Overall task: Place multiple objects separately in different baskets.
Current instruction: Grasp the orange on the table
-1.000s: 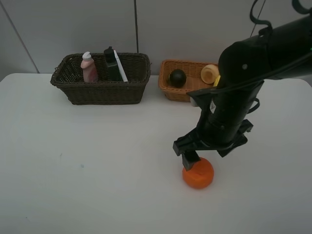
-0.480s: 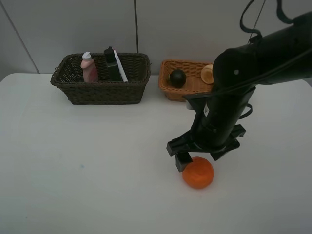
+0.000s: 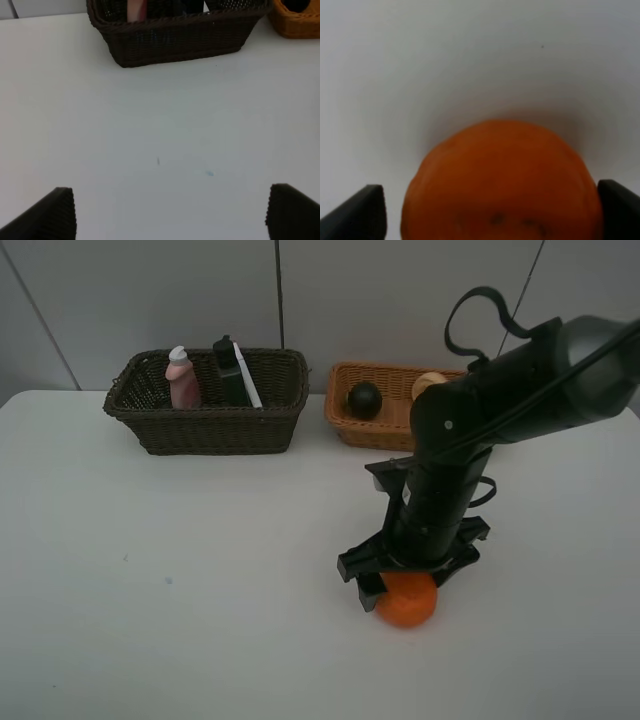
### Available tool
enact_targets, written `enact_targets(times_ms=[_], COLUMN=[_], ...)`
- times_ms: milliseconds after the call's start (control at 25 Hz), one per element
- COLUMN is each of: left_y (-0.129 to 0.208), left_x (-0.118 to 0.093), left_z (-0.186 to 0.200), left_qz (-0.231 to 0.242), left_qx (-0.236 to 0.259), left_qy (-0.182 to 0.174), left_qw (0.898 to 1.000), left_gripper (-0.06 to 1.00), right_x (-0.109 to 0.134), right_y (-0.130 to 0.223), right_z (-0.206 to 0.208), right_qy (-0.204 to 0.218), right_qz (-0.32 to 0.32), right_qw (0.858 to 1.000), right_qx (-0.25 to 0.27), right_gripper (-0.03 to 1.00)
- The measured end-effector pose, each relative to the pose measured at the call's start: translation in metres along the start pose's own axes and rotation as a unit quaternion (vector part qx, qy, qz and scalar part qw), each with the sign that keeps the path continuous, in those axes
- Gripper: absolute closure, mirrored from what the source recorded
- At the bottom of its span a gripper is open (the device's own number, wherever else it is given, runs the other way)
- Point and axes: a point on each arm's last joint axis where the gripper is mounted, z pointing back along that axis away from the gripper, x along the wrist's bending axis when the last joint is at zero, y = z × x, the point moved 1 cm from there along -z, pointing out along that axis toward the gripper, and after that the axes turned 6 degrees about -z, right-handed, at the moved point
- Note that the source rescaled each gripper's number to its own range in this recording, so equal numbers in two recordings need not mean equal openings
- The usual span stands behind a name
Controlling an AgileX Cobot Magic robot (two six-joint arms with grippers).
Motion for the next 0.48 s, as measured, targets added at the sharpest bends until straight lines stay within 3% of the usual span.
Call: enact_targets(times_ms=[320,400,480], left_y=[0.000,0.000,0.000], left_x=[0.000,0.000,0.000], left_z=[0.000,0.000,0.000], left_qz=[0.000,0.000,0.000], left_qx=[0.000,0.000,0.000], left_qy=[0.000,0.000,0.000], left_qw=[1.000,1.000,1.000], left_gripper=[-0.05,-0.05,-0.05], right_x=[-0.001,0.000,0.000], right_y=[0.001,0.001,0.002], right_z=[-0.021,-0.021,-0.021], right_qy=[0.012,0.012,0.012], right_qz=[0.009,0.011,0.011], right_qw=[0.999,0.999,0.999], right_qx=[0.033,0.034,0.035], right_gripper=[0.01,0.07,0.27])
